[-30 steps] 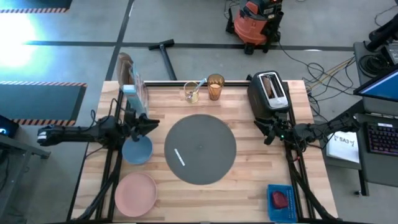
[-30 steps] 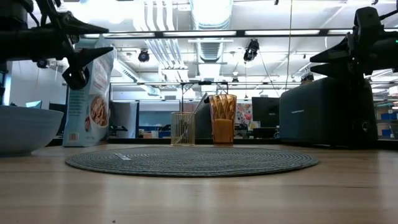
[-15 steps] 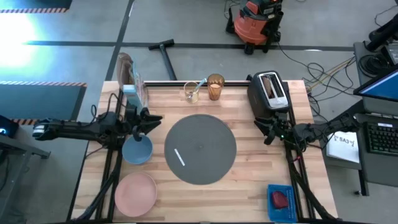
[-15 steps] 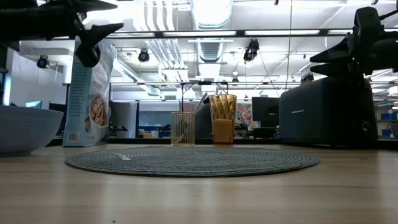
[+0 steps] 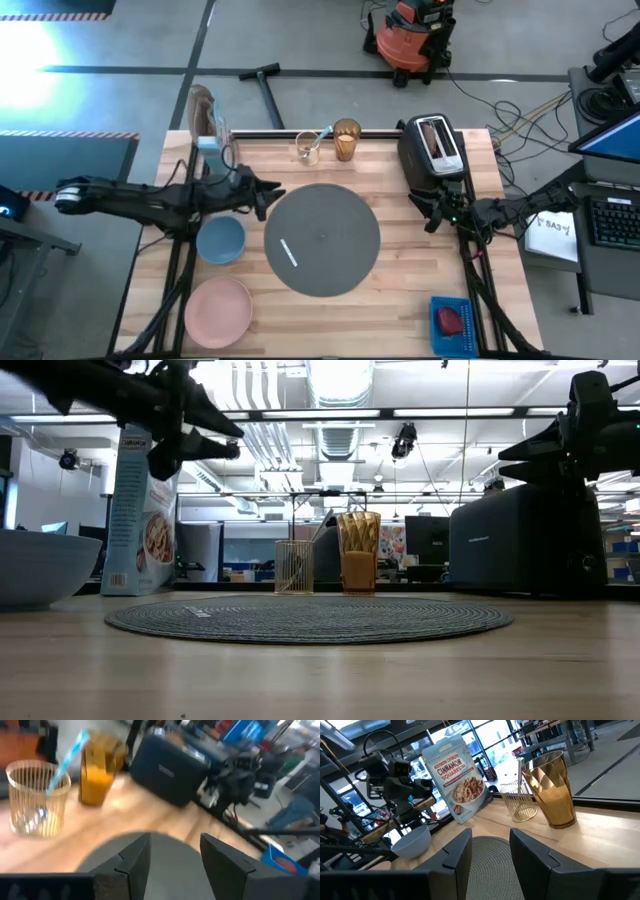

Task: Arrange a breakfast setting
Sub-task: Put the blue bowl on the gray table mat

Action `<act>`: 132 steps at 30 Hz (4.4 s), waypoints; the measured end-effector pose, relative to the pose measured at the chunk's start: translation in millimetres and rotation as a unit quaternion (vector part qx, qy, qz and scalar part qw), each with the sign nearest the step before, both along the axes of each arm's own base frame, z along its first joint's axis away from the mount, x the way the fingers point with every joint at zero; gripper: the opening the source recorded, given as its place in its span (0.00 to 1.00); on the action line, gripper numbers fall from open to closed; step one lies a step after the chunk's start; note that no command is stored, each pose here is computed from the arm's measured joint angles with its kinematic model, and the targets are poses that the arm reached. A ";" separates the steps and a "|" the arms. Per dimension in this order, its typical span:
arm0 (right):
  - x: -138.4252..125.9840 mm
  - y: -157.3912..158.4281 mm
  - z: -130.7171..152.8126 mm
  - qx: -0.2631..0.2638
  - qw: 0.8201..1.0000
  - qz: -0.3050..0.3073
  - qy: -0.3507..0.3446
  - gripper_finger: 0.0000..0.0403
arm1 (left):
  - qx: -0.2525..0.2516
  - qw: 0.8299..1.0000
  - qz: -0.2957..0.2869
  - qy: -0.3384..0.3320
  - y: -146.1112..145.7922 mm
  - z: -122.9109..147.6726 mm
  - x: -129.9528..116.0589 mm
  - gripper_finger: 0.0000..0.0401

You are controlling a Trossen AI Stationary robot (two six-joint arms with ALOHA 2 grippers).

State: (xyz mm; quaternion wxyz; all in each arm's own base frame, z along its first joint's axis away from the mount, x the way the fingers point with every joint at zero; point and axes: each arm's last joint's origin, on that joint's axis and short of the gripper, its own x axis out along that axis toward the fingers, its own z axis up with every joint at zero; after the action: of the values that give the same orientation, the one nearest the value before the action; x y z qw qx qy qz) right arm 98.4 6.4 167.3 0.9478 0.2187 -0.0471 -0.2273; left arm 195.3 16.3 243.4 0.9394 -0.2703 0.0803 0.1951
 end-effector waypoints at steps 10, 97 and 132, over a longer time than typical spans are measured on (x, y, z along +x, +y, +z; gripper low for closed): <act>0.0 0.0 -0.1 0.000 1.000 0.000 0.000 0.31 | -0.082 0.975 -0.074 0.192 -10.3 22.6 0.6 0.39; 0.0 0.0 0.0 0.000 1.000 0.000 0.000 0.31 | -0.067 0.840 -0.084 0.532 -76.6 -8.3 111.7 0.00; 0.0 0.0 0.0 0.000 1.000 0.000 0.000 0.31 | -0.057 0.819 -0.154 0.550 -84.6 -46.8 190.9 0.03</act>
State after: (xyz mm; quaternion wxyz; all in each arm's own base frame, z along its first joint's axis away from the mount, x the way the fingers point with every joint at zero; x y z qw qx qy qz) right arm 98.4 6.3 167.3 0.9478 0.2187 -0.0471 -0.2273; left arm 386.3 -68.3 196.6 0.7395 -0.1548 0.6355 0.1592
